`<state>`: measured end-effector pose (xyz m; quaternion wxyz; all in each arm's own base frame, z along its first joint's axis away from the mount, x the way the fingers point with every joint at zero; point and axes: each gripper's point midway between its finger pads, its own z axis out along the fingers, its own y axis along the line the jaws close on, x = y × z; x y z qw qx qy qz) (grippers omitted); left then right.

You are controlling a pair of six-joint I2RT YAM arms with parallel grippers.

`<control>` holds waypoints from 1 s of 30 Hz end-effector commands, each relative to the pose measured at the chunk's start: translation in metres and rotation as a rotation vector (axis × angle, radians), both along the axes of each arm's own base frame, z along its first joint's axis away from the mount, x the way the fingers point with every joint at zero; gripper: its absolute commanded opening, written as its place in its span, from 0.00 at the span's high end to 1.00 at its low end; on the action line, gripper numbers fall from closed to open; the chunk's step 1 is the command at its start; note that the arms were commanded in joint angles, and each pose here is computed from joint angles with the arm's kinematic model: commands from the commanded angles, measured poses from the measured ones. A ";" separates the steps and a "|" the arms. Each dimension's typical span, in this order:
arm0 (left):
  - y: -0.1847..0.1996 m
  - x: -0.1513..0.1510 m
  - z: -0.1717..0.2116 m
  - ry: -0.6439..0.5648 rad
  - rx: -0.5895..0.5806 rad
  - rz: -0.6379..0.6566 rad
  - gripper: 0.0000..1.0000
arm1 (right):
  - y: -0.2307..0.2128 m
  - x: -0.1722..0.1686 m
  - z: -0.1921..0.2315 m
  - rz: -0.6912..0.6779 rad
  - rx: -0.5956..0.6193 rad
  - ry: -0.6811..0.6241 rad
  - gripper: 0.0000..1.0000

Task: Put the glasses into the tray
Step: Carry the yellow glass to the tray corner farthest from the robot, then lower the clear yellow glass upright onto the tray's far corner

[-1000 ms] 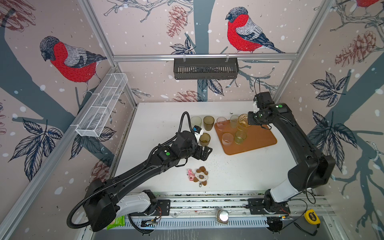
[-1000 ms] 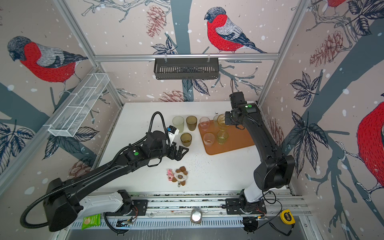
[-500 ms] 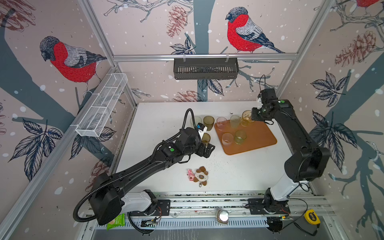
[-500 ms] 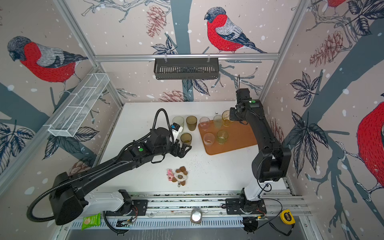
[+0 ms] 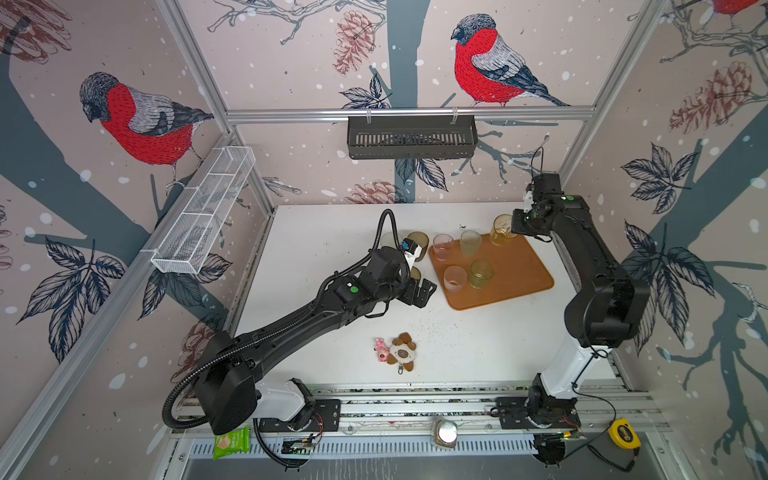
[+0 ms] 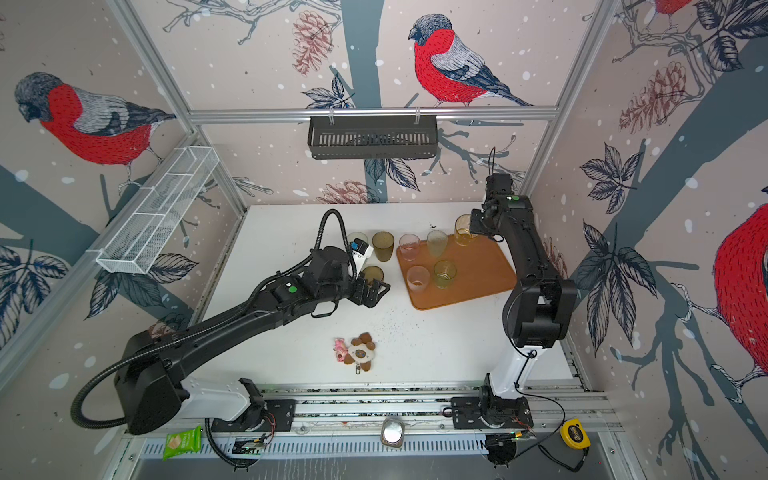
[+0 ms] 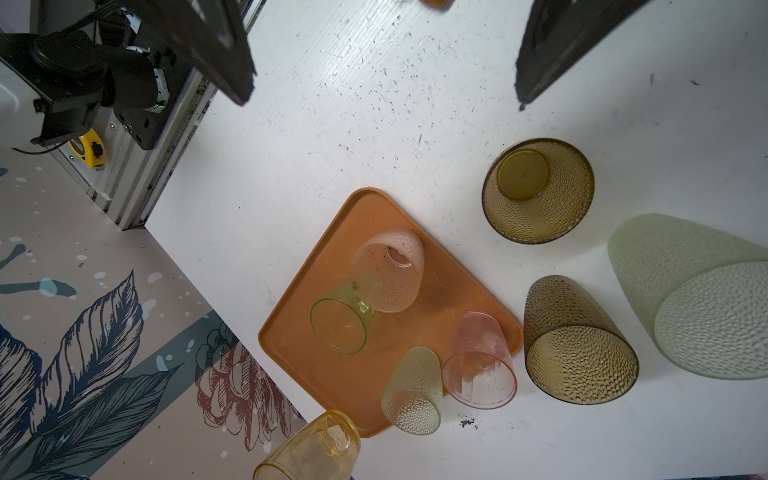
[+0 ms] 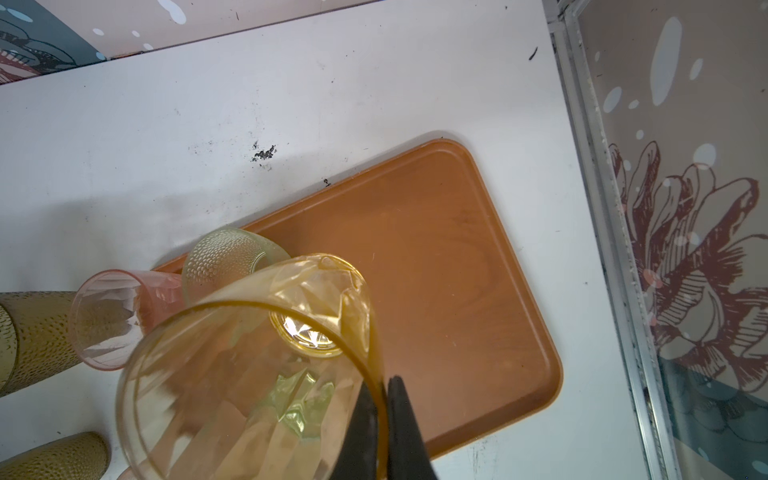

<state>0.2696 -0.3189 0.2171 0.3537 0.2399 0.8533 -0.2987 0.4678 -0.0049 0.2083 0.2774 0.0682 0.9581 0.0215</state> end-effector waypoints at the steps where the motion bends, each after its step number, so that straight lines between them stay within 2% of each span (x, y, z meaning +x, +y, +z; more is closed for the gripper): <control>1: -0.003 0.003 0.006 -0.017 -0.006 -0.006 0.02 | -0.001 0.017 0.003 0.012 0.018 -0.047 0.98; 30: -0.020 0.029 0.005 -0.037 0.060 0.003 0.02 | -0.023 0.078 -0.064 -0.010 0.032 0.025 0.98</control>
